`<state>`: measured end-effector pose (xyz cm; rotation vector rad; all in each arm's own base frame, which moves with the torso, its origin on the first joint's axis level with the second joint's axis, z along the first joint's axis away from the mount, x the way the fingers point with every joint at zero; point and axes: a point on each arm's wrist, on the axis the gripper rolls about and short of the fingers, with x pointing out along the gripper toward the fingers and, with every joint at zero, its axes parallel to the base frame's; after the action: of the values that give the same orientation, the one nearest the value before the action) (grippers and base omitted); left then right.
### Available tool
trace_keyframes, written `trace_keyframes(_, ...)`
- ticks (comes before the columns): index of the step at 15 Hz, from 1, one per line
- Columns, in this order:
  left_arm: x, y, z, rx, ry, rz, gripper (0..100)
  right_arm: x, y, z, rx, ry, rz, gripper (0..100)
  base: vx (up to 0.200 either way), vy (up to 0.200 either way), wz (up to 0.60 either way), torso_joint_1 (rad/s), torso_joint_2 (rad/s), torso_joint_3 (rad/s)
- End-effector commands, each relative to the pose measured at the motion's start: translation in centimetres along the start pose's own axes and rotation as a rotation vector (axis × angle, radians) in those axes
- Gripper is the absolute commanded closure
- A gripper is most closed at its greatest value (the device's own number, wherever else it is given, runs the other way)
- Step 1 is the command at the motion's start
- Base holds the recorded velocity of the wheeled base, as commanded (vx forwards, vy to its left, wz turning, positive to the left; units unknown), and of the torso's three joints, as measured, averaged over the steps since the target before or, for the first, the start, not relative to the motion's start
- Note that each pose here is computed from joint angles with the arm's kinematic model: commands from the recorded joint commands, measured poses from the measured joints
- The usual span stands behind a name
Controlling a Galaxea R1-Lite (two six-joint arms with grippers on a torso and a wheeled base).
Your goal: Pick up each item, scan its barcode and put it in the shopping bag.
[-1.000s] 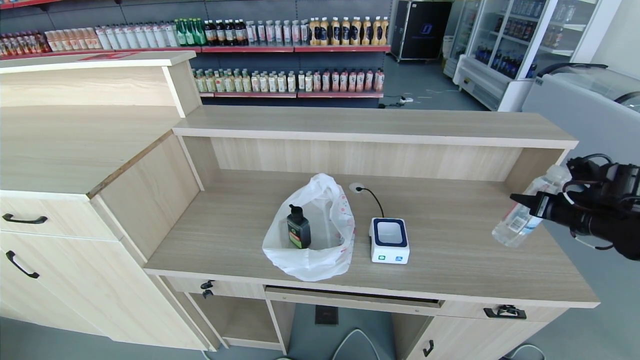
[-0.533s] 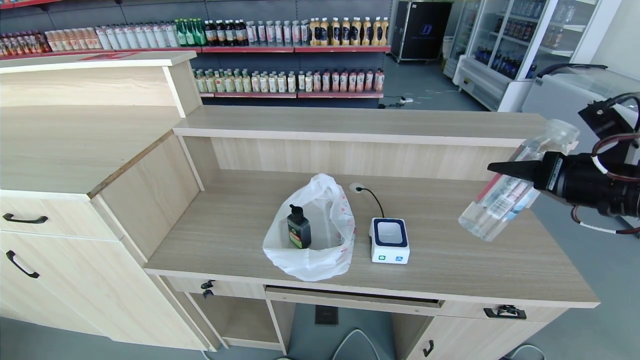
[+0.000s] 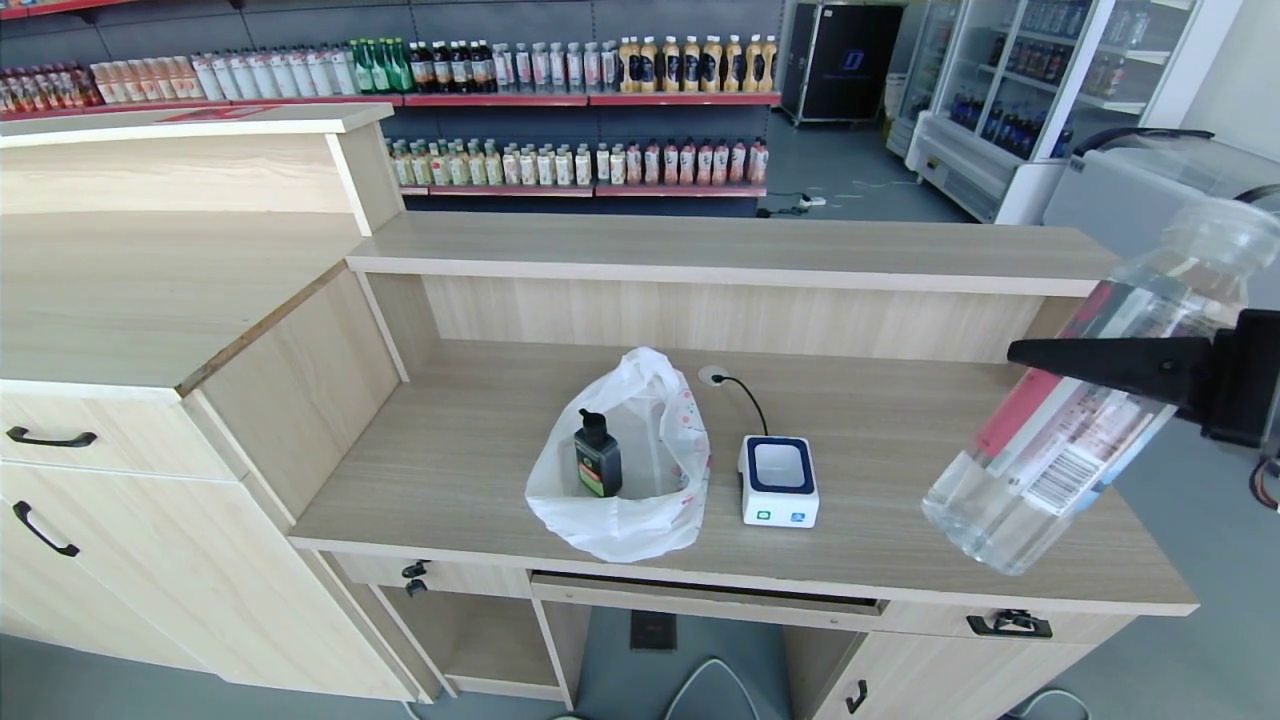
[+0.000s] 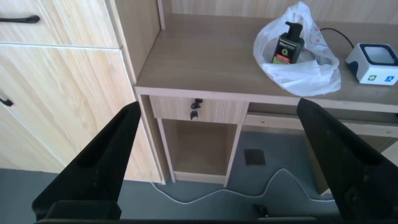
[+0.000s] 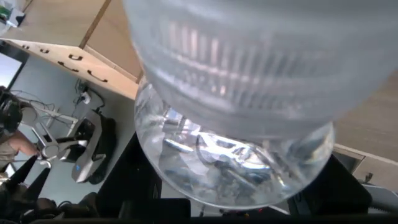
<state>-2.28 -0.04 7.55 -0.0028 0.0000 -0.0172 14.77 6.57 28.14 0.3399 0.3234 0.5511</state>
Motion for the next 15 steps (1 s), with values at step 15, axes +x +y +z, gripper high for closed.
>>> trace_keyframes(15,0.0,0.0,0.0,0.0,0.0,0.0,0,-7.2,3.7,-0.3,0.022,-0.049,0.219,100,0.0,0.0,0.0,0.0,0.0,0.0)
